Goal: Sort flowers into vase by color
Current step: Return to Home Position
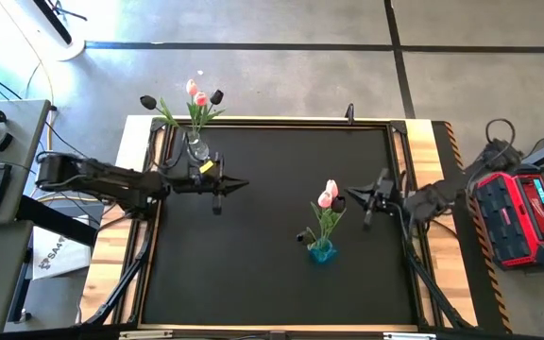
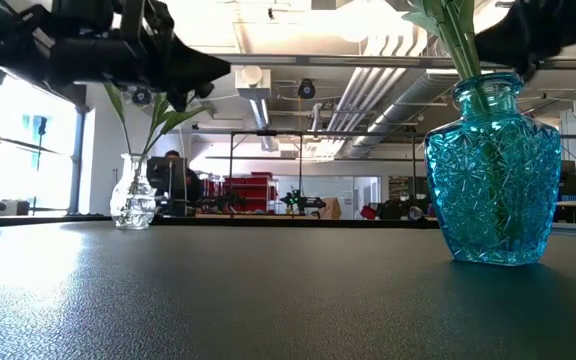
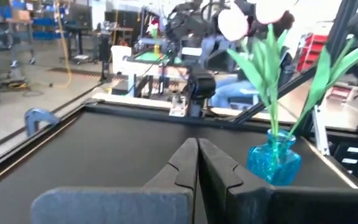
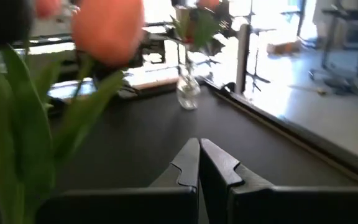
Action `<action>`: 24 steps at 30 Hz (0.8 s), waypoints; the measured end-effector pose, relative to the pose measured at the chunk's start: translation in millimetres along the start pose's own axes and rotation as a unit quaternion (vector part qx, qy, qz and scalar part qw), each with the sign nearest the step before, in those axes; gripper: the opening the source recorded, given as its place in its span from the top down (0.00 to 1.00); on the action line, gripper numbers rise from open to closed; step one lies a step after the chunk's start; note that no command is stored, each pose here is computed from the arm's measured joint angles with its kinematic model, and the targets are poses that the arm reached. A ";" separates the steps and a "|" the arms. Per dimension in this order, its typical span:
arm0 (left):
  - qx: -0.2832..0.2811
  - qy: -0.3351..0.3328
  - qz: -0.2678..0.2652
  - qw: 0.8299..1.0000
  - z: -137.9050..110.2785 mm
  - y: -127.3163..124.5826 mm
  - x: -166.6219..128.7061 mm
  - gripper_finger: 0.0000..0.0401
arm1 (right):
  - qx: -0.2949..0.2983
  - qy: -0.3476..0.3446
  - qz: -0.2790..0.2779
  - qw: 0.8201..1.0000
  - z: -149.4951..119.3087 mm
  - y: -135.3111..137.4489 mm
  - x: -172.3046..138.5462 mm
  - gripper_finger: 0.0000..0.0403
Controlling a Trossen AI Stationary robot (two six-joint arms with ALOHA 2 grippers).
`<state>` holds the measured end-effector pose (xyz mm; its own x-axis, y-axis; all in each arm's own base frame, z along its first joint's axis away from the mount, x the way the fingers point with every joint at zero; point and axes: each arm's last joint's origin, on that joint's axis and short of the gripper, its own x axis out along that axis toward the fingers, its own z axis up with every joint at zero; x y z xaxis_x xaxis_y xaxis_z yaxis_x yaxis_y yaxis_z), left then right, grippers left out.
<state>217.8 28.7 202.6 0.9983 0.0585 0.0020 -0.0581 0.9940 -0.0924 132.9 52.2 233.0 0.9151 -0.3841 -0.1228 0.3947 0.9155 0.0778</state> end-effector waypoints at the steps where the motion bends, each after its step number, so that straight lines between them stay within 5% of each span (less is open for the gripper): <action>1: 0.001 0.005 0.005 1.000 1.9 -0.2 -3.0 1.00 | -0.008 -0.006 0.013 1.000 3.4 -1.6 1.8 1.00; 8: 0.013 0.024 0.017 0.999 15.2 -2.5 -24.2 1.00 | -0.035 -0.030 0.019 0.999 21.9 -24.4 -8.5 1.00; 13: 0.025 0.021 0.045 0.998 22.5 -2.7 -38.7 1.00 | 0.007 -0.045 0.029 0.999 32.8 -48.0 -32.9 1.00; 24: -0.007 -0.048 0.063 0.997 -16.9 0.1 -64.6 1.00 | 0.049 -0.040 0.043 0.997 -8.5 -59.7 -36.3 1.00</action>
<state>153.5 23.5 185.6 0.9779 0.1912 0.0841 -0.1814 0.9770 -0.1118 75.4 12.5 224.4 0.9481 -0.3163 -0.0332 0.3170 0.9308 0.1820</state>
